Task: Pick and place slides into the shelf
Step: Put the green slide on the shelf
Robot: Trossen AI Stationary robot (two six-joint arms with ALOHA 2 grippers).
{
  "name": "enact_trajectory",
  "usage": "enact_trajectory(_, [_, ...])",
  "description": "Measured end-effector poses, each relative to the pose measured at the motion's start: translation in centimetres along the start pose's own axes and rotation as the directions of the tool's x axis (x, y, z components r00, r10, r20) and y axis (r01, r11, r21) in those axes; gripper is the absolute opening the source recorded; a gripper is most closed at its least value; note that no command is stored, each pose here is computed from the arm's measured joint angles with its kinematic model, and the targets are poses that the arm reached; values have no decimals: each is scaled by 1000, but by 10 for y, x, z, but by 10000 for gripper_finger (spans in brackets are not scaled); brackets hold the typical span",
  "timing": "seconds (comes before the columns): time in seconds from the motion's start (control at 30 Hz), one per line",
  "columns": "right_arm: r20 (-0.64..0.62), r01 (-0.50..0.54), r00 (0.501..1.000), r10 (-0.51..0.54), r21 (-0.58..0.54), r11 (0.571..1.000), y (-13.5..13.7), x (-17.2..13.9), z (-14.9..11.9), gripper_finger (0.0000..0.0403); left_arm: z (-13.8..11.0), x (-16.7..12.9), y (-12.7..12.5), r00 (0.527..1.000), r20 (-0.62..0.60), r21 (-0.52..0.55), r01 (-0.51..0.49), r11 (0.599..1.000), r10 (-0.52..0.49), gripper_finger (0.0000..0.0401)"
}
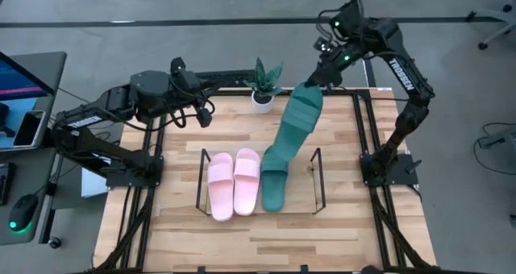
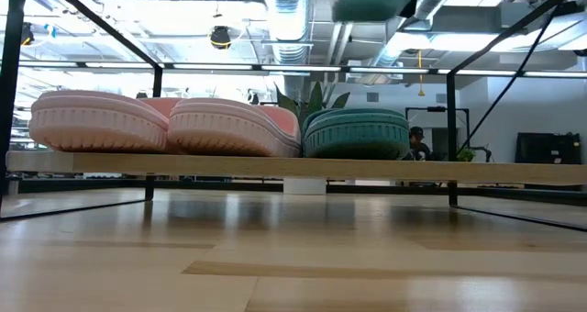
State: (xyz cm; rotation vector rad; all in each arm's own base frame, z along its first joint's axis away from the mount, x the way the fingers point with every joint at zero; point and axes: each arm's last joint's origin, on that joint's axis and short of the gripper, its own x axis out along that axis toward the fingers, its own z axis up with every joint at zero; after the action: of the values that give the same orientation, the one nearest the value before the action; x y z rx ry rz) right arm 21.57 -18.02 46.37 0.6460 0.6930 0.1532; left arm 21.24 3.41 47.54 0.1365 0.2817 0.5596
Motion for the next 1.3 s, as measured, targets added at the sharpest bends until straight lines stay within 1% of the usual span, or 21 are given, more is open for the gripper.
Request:
enact_trajectory(0.1, [-53,-13,998,15,24,1000,-5,14,-4,30,-2,-7,4,1000,-11,0,1,1000,-1,41])
enact_trajectory(0.23, [-121,-25,992,31,46,999,-9,29,-16,30,-2,-20,10,1000,-5,-26,0,1000,0,41])
enact_trajectory(0.4, [-180,-16,983,30,78,997,-17,39,-32,30,-1,-36,18,1000,27,-72,-1,997,3,41])
enact_trajectory(0.53, [-207,-19,978,38,94,995,-22,43,-40,30,0,-41,21,999,39,-96,0,995,4,41])
enact_trajectory(0.73, [-256,-37,964,64,108,993,-26,57,-47,30,-2,-40,20,999,36,-98,12,995,-8,41])
enact_trajectory(0.87, [-294,-58,952,85,98,994,-22,68,-51,30,-8,-35,17,1000,8,-90,21,996,-20,41])
enact_trajectory(1.07, [-350,-86,930,112,89,992,-21,84,-59,30,-10,-33,16,1000,1,-94,23,995,-23,41])
enact_trajectory(1.3, [-399,-112,908,131,71,991,-20,108,-58,30,-10,-33,16,1000,2,-95,27,995,-27,41])
